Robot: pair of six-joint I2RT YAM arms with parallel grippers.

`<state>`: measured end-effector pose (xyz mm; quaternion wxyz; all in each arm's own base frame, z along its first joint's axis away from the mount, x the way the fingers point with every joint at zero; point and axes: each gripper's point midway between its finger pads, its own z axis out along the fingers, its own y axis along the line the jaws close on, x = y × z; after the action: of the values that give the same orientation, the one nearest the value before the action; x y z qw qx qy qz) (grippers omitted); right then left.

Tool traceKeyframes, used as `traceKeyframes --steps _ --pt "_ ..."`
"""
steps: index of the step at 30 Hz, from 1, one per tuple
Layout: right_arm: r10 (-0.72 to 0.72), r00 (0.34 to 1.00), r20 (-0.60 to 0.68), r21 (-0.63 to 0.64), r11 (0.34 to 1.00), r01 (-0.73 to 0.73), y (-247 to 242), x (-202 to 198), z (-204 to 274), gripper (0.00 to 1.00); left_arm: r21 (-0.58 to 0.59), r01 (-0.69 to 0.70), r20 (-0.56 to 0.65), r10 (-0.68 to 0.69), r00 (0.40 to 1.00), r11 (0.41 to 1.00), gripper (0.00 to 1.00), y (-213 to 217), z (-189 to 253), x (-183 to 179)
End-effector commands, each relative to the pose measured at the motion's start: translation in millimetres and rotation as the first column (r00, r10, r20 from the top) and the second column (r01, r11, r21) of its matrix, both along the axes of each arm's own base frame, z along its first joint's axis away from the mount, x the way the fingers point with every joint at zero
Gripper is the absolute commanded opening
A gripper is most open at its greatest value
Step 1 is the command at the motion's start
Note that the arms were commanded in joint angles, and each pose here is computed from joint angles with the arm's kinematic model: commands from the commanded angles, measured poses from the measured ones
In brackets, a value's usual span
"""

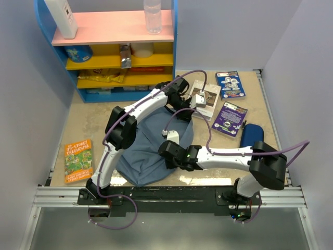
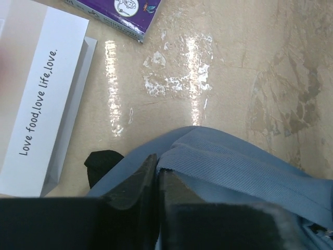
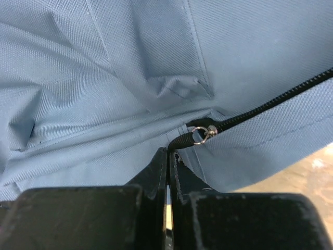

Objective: Pack the student bag
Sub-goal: Unzip the student bag at the center of the board.

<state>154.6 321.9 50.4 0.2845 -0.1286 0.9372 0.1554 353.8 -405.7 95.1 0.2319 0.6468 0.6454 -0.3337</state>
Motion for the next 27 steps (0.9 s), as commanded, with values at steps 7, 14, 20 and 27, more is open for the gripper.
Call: traceKeyframes --steps 7,14,20,27 --pt "-0.063 0.991 0.114 0.128 0.991 0.048 -7.1 19.5 91.9 0.58 -0.173 -0.091 0.178 0.122 0.976 0.981 0.98 13.0 99.4 22.0" --pt "-0.188 0.958 0.217 0.193 0.970 0.146 -55.5 68.5 145.2 0.70 -0.191 -0.329 0.161 0.361 0.919 0.925 1.00 125.5 165.9 39.2" --pt "-0.270 0.900 0.343 0.053 0.962 0.269 -99.1 145.8 149.6 0.72 0.039 -0.445 0.210 0.428 0.879 0.895 1.00 229.3 118.1 6.5" --pt "-0.233 0.902 0.364 -0.131 0.946 0.297 -96.3 206.5 109.0 0.70 0.235 -0.388 0.074 0.381 0.922 0.891 1.00 272.6 55.4 -67.6"
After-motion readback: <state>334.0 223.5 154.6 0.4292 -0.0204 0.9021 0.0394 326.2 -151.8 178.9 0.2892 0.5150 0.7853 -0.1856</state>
